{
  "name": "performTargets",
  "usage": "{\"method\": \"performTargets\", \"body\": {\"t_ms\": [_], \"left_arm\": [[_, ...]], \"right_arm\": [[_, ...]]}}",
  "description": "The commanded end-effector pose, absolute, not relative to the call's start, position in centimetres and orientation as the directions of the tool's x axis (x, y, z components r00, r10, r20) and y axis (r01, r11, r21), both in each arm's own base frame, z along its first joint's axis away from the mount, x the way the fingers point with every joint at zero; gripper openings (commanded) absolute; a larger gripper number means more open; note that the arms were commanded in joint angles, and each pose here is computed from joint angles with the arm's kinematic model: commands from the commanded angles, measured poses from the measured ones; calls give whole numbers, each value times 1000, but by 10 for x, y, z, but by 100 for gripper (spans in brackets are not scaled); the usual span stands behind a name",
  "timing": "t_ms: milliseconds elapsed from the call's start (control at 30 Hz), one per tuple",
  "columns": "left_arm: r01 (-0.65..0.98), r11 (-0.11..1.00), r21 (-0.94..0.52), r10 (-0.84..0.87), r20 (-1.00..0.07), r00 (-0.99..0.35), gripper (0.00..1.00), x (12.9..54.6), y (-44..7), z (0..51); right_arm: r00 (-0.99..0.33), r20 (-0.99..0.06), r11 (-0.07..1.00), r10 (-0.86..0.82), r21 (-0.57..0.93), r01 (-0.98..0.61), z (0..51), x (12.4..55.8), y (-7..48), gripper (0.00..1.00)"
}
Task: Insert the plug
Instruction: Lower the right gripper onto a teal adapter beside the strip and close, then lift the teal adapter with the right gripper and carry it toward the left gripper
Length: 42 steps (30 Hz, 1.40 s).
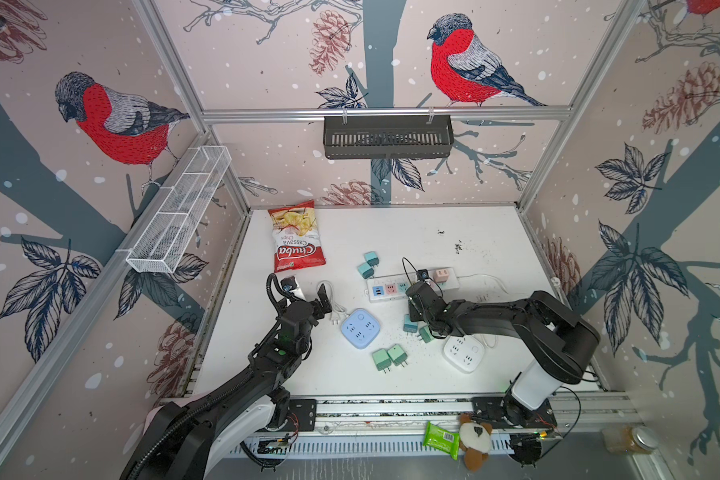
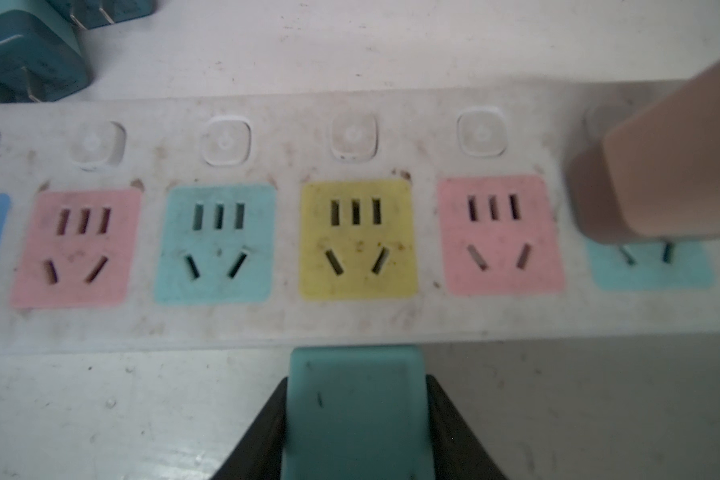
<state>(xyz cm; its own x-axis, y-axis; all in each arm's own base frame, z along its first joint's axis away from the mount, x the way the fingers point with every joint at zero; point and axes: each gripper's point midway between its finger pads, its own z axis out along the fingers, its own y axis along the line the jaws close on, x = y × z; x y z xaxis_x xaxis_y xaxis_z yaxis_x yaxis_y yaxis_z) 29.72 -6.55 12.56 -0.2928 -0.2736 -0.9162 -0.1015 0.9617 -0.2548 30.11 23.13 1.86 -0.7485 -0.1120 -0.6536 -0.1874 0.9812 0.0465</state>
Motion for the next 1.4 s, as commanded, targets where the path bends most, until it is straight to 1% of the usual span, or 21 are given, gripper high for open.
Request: {"method": "performTargets", "body": {"t_ms": [0, 100, 200, 467, 567, 633, 867, 1167, 1267, 1367], "left_arm": [[-97, 961, -258, -276, -916, -292, 99, 298, -66, 127], [-94, 961, -261, -277, -916, -290, 99, 298, -67, 128], [-95, 961, -260, -276, -916, -292, 99, 298, -67, 127], [-92, 961, -261, -277, -916, -292, 99, 298, -67, 127], [-91, 961, -262, -277, -915, -293, 99, 298, -68, 127], [-91, 961, -261, -276, -916, -292, 99, 298, -67, 128], [-87, 961, -261, -275, -915, -294, 99, 298, -68, 127], [-84, 961, -263, -277, -916, -292, 99, 298, -68, 128], [-78, 962, -263, -274, -915, -295, 99, 298, -69, 128], [-72, 962, -264, -273, -916, -294, 99, 297, -70, 128]], "right_arm": [[-762, -635, 981, -126, 33, -190, 12, 298, 230, 41], [-755, -644, 981, -125, 35, -192, 16, 297, 231, 35], [-740, -661, 980, -123, 35, -195, 24, 296, 232, 33], [-677, -731, 979, -87, 63, -193, 59, 291, 229, 21], [-641, -764, 976, -67, 83, -202, 78, 287, 228, 19], [-613, -786, 966, -81, 88, -241, 93, 282, 234, 19], [-494, -865, 959, -85, 63, -276, 141, 267, 242, 14], [-293, -955, 912, 46, 160, -378, 226, 253, 251, 11], [-228, -970, 889, 85, 177, -423, 246, 248, 254, 8], [-155, -982, 866, 108, 169, -471, 257, 242, 255, 7]]}}
